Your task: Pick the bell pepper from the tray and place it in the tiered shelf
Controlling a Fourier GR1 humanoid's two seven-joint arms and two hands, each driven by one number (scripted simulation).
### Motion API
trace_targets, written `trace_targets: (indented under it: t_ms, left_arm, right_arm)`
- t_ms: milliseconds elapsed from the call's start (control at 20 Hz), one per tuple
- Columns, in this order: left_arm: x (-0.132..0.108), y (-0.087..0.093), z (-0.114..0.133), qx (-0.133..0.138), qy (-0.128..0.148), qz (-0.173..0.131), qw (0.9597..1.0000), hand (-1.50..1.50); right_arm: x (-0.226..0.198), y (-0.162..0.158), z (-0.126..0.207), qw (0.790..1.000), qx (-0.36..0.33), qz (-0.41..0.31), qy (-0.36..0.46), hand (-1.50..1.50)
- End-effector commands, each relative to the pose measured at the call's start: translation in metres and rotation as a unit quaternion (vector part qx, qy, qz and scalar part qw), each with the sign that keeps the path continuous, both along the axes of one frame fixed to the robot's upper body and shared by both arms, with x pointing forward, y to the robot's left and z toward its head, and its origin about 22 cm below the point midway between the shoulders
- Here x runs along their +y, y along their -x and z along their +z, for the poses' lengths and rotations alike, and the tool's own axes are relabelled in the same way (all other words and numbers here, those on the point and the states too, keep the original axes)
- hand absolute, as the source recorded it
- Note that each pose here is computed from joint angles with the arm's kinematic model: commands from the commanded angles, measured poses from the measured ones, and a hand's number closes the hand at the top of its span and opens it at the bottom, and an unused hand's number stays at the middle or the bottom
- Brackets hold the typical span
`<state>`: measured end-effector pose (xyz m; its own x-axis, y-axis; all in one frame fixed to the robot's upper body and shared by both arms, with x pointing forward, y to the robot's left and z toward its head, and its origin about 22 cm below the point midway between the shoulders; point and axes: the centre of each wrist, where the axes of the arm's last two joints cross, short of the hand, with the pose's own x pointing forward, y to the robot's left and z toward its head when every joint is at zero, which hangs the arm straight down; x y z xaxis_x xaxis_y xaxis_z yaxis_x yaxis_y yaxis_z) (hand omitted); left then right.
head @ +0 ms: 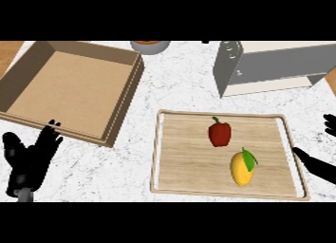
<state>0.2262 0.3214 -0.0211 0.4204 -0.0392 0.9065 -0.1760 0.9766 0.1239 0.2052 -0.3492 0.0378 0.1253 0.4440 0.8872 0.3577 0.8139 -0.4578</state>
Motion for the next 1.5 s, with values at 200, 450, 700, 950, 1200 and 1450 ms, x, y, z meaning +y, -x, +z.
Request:
trace_targets:
  t_ms: [200, 450, 700, 950, 1200, 1450]
  left_arm:
    - [-0.027, -0.010, 0.008, 0.015, 0.038, -0.040, 0.9984, 0.00]
    - [-0.024, -0.018, 0.002, 0.008, 0.031, -0.046, 0.9985, 0.00]
    - [-0.030, -0.018, 0.000, 0.012, 0.030, -0.057, 0.9979, 0.00]
    - [-0.040, -0.021, 0.002, 0.015, 0.027, -0.063, 0.9975, 0.00]
    - [-0.038, -0.024, -0.004, 0.003, 0.035, -0.063, 0.9974, 0.00]
    - [-0.033, -0.028, 0.011, 0.004, 0.040, -0.056, 0.9976, 0.00]
  right_arm:
    - [0.043, 0.029, 0.062, 0.991, 0.081, 0.105, 0.016, -1.50]
    - [0.072, 0.020, 0.097, 0.980, 0.148, 0.119, 0.065, -1.50]
    - [0.101, -0.005, 0.120, 0.981, 0.175, 0.041, 0.068, -1.50]
    - [0.130, -0.047, 0.119, 0.972, 0.212, 0.001, 0.107, -1.50]
    - [0.154, -0.076, 0.105, 0.958, 0.260, 0.000, 0.119, -1.50]
    - [0.178, -0.078, 0.097, 0.939, 0.314, 0.016, 0.139, -1.50]
